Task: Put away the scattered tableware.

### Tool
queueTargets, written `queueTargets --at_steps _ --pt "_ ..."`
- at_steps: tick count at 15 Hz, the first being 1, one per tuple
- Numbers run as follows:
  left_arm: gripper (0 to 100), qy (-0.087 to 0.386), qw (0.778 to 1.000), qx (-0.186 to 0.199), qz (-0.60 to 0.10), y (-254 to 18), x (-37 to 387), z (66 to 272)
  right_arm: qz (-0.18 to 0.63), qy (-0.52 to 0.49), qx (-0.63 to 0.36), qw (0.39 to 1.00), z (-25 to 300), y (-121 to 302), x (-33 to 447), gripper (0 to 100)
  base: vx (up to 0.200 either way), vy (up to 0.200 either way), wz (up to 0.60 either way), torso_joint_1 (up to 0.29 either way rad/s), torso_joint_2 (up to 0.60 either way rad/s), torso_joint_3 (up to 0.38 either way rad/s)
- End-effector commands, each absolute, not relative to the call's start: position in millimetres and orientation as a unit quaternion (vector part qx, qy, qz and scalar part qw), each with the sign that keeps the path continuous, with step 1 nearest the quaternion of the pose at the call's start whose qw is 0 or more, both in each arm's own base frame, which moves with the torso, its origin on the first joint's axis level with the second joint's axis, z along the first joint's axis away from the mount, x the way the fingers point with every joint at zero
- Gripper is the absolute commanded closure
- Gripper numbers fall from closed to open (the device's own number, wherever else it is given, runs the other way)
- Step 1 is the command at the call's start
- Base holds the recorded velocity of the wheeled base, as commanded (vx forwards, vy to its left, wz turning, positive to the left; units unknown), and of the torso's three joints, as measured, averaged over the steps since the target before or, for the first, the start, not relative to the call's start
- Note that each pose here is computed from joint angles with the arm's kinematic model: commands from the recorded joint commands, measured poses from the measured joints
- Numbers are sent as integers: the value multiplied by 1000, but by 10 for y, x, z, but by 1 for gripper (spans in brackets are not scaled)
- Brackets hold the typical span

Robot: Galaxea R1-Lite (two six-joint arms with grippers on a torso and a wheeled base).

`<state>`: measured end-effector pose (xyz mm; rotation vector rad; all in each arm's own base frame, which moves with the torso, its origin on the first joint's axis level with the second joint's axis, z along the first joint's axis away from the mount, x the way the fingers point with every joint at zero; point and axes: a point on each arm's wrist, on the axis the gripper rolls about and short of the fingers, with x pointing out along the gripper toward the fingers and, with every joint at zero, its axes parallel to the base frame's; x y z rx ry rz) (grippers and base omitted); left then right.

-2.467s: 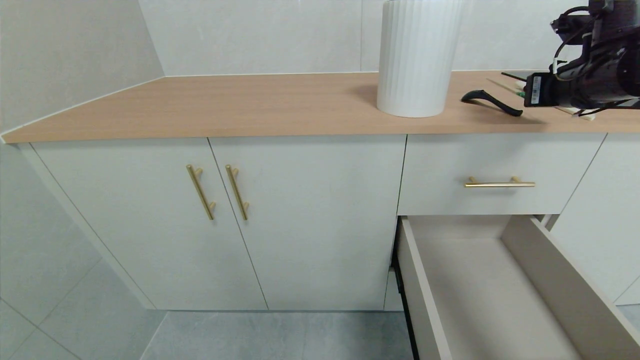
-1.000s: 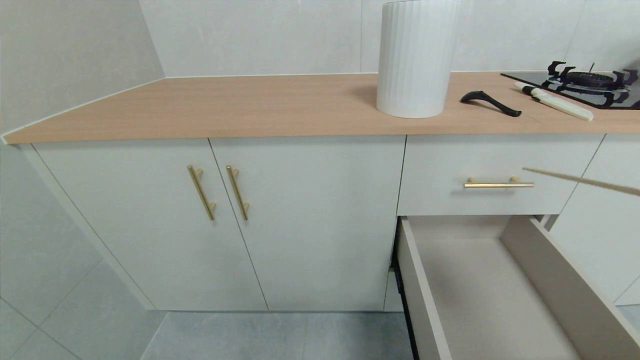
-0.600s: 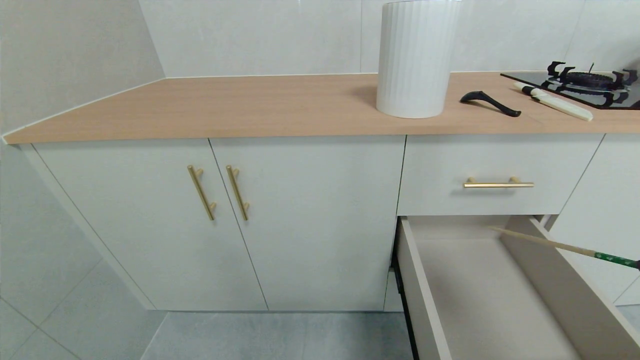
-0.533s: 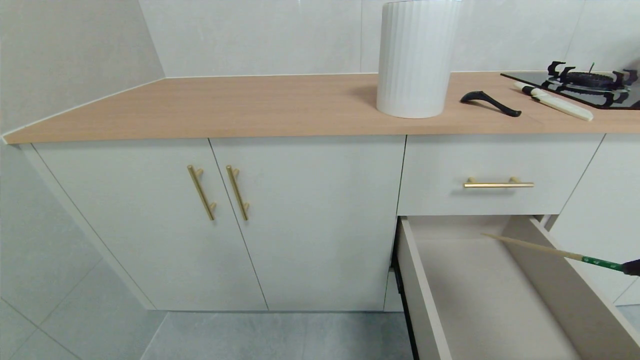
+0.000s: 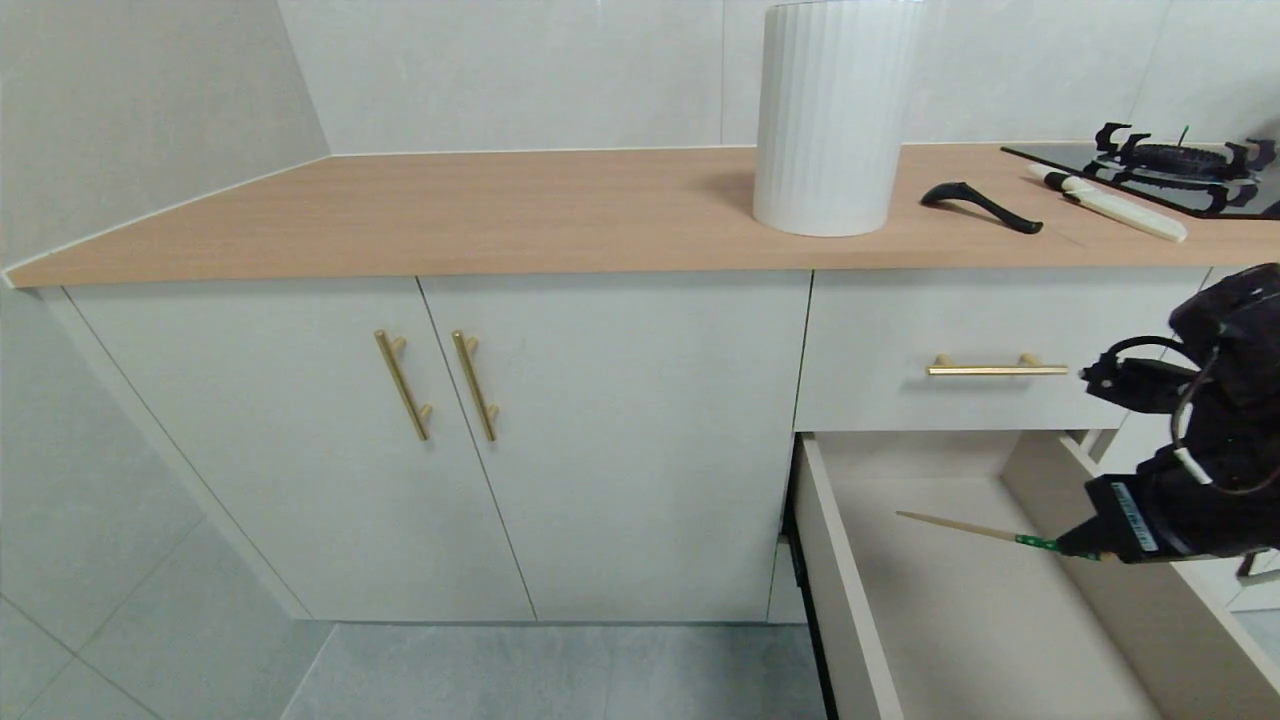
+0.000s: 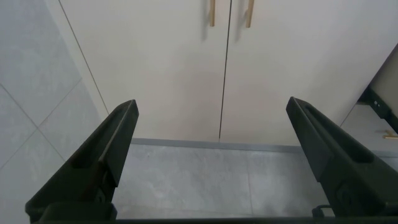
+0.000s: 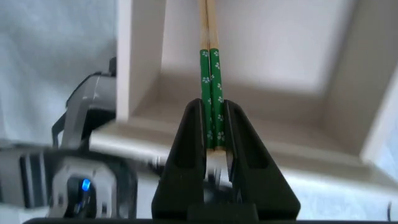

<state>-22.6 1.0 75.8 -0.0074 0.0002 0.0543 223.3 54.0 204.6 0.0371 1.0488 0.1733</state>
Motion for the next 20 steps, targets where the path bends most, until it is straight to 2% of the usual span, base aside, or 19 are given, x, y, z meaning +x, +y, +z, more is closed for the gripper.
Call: queueTargets --at_steps 1,7,12,20 --pt "0 0 1000 -4 28 10 -226 759 69 542 8 837 1480 611 2547 100 0 0 0 0 0 0" --pt "0 0 1000 -4 28 10 -226 759 50 543 23 838 789 702 2945 100 0 0 0 0 0 0" --pt "0 0 1000 -4 28 10 -226 759 51 530 26 846 427 726 3027 100 0 0 0 0 0 0" --pt "0 0 1000 -4 28 10 -226 759 12 524 -27 851 -465 898 3116 100 0 0 0 0 0 0"
